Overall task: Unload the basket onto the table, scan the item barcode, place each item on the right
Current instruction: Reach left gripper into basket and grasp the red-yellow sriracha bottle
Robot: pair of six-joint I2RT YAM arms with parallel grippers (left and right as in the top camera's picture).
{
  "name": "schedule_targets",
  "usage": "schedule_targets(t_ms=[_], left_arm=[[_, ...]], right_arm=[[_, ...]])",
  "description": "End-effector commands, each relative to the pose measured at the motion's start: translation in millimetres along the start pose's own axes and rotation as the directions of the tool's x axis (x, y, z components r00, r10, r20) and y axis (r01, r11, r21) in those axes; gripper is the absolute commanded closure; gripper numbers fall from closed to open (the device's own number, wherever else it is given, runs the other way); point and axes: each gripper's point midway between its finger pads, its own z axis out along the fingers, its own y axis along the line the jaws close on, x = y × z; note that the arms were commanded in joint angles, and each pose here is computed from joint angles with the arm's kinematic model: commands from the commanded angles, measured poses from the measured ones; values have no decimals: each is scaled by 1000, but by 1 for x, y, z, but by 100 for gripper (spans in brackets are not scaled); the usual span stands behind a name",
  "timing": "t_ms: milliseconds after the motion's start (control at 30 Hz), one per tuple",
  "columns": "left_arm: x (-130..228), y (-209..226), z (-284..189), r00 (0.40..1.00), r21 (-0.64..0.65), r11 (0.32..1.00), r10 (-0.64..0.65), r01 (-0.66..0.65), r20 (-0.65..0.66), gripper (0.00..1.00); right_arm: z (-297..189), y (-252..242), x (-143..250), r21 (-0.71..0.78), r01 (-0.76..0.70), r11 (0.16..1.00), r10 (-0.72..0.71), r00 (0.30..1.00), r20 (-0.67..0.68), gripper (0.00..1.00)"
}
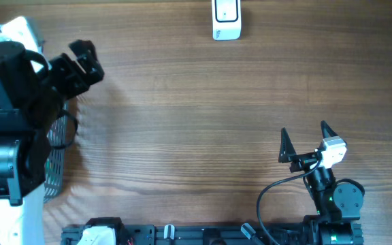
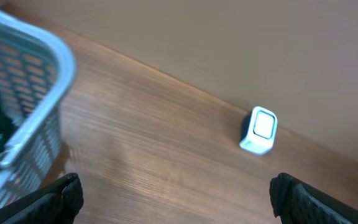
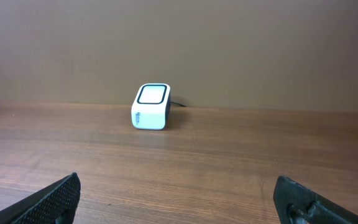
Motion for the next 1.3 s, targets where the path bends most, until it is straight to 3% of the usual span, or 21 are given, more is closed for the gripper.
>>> schedule_targets(t_ms=[0,200,367,633,800,1267], left_arm=[[-24,45,-4,983,-150,974,-158,172,96,0],[-28,123,-11,949,-353,881,-278,314,150,0],[5,189,-16,839,-533,668,-517,520,170,0],[43,227,4,801,-698,556,-597,451,42,0],[74,256,4,638,-798,274,-751,536,170,0],[116,310,46,525,-884,117,-836,452,158,0]], right_arm=[[0,-1,-3,8,14,1000,-14,1000,12,0],[0,-1,-3,8,14,1000,-14,1000,13,0],[0,-1,-3,8,15,1000,-15,1000,13,0],[0,-1,-3,8,14,1000,-14,1000,13,0],[0,-1,-3,8,14,1000,-14,1000,13,0],[0,-1,-3,8,14,1000,-14,1000,12,0]])
